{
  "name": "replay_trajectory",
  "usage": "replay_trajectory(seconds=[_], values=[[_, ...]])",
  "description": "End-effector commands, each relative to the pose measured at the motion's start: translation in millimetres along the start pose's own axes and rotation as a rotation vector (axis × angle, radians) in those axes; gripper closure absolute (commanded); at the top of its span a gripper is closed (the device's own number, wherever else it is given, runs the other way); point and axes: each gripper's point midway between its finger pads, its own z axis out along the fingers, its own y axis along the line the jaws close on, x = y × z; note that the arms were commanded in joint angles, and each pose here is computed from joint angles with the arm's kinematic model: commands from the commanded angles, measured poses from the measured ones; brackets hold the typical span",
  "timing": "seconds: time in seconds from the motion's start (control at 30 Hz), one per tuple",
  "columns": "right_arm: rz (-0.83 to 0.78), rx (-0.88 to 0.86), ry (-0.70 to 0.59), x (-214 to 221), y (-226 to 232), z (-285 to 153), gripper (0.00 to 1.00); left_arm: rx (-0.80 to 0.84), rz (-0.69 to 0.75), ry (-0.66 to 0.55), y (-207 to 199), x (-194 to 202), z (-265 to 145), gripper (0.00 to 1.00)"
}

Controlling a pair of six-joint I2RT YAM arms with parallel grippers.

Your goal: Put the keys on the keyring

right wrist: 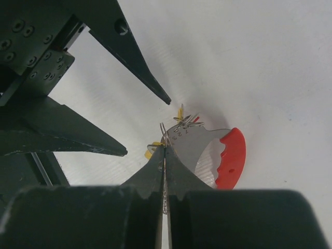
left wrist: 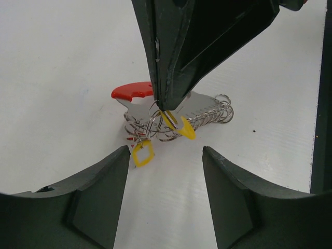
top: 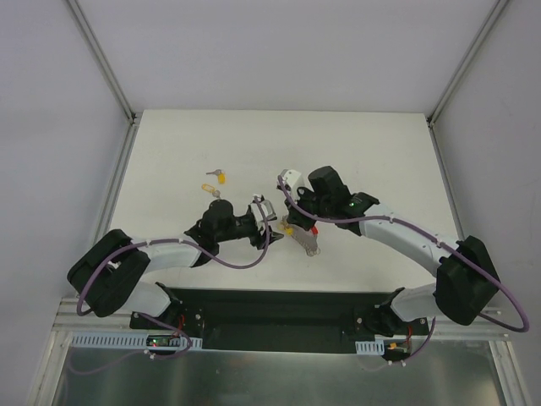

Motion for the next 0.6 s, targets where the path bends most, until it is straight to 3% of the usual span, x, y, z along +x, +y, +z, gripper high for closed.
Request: replay_trajectory(seconds=[0.0,0.33,0.57], values=[[-0.04,-0.012,-0.043,-11,9,-12,0.99,0.114,0.099,-0.093,-6,-29,7,0.43],[-0.055,-0.026,-0.039,-7,15,-14,0.99,0.252,0.112,-0.086,-8,-24,11,0.51],[-0.055,-0.029,-0.036,-7,16,-14,0.99,0.273,0.105,-0.073,-7,-27,16,0.72]])
